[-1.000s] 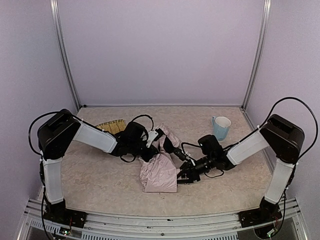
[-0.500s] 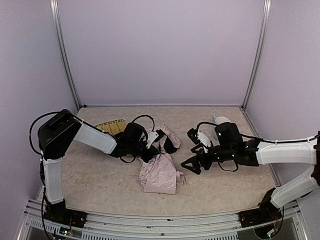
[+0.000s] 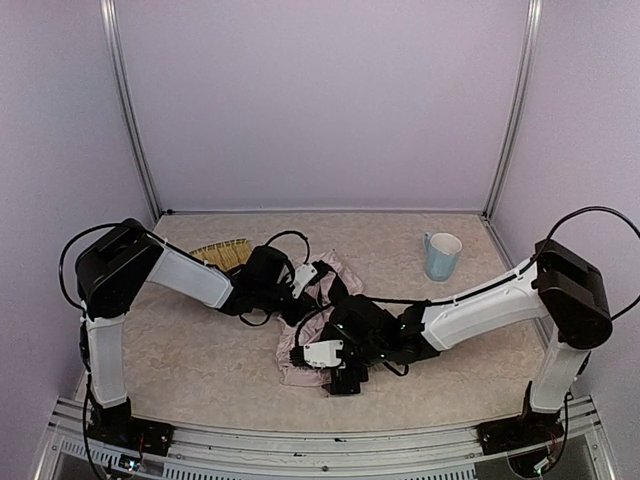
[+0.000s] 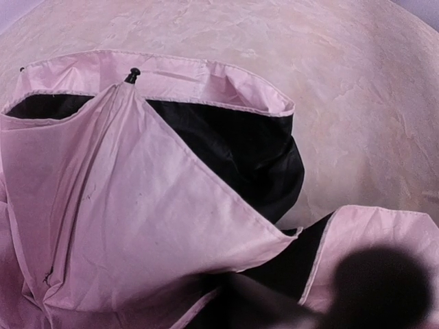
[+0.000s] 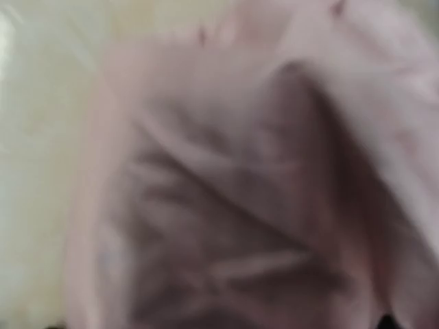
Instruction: Put away the umbrella
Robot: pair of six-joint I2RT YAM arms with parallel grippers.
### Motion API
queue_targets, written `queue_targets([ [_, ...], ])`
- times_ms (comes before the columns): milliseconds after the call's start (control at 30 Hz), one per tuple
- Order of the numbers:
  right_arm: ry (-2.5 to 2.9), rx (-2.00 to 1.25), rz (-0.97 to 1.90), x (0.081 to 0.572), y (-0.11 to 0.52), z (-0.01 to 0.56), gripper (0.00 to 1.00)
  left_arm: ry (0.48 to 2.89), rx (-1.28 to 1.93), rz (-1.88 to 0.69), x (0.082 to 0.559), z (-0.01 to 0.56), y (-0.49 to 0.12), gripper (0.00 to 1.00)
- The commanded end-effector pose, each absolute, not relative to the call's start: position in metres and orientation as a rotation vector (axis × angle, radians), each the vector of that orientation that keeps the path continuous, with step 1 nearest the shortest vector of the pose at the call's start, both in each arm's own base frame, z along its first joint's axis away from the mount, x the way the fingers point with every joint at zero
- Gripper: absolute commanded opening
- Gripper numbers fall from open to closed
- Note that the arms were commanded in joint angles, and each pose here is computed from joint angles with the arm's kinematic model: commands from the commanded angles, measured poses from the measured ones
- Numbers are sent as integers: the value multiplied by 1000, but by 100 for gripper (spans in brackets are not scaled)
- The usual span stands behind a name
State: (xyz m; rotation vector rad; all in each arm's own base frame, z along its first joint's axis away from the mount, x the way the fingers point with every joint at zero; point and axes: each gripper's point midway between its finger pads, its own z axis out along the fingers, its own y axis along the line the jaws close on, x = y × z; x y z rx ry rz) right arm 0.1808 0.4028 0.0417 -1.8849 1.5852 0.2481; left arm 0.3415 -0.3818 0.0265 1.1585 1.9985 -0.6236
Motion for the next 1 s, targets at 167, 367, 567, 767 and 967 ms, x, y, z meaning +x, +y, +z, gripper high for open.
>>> queue_targets([
  [167,1552,-1991,66,209,415,10,89,2247,1346,-668,281,-51,-351,0],
  [367,1751,-2049,231,194,395,-9,48,2197,1331,-754,284,-33,-356,0],
  [567,1947,-2045,393,168,370,-17,29,2093,1138,-720,346,25,-355,57],
  [767,2157,-1985,614,146,354,-14,25,1904,809,-599,425,128,-317,87],
  [967,2418,-1906,954,126,338,-1,22,1669,805,-575,387,202,-295,93],
])
